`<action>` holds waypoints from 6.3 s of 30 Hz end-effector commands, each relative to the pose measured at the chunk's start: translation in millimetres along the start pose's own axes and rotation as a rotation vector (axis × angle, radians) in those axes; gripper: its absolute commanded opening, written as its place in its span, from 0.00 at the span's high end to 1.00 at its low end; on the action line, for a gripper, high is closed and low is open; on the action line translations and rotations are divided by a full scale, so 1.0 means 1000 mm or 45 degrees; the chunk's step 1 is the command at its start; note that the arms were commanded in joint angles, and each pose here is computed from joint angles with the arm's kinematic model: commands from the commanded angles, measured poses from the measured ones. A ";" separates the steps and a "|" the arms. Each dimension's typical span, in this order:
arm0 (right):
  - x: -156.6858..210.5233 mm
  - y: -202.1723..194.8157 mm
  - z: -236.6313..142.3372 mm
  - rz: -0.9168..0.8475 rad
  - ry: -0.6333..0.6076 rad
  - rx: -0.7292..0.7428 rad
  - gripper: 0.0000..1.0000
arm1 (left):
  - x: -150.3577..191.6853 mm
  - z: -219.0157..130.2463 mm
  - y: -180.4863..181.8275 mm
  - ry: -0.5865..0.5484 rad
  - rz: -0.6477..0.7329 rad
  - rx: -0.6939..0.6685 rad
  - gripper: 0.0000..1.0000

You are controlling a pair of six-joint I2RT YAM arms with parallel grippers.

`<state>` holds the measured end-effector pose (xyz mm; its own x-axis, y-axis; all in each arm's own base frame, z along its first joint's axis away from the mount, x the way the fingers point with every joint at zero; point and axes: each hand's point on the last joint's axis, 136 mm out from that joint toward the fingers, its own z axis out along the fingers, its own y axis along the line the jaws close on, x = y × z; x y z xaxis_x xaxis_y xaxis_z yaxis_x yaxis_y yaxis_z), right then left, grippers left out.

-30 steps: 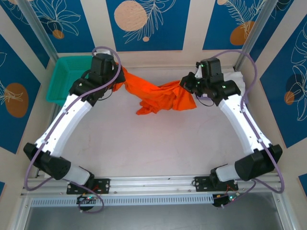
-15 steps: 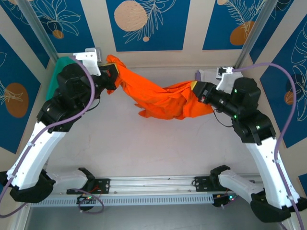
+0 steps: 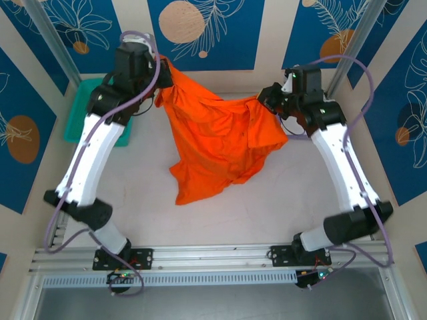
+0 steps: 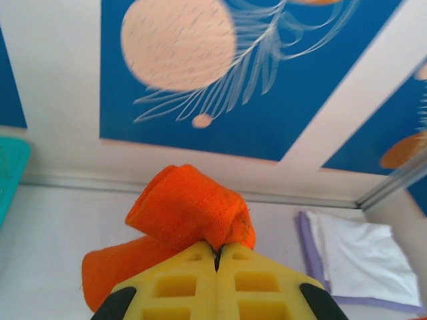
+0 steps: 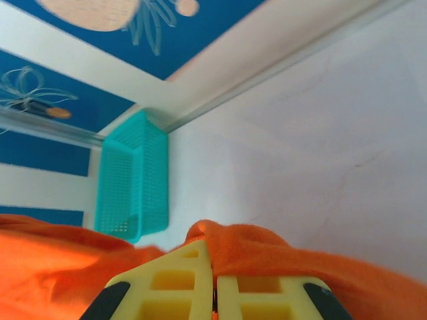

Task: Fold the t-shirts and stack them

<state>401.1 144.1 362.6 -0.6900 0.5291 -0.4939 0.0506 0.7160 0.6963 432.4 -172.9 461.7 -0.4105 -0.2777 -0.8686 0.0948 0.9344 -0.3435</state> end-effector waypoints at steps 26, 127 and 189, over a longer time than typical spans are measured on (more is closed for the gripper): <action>0.156 -0.108 -0.029 0.123 0.464 0.113 0.51 | 0.182 -0.096 0.177 0.168 -0.116 -0.502 0.40; 0.208 -0.239 -0.112 0.546 0.388 0.822 0.57 | 0.298 -0.059 0.198 0.921 -0.390 -0.557 0.51; 0.042 -0.242 0.206 0.244 0.467 0.733 0.44 | 0.327 0.154 0.201 1.200 -0.006 -0.605 0.40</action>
<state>511.0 74.2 91.9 -0.7548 0.6414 -0.1371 0.5602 0.7391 0.3740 453.7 -96.3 32.2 -0.9678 -0.2007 -0.1520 -0.2139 0.9739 0.0757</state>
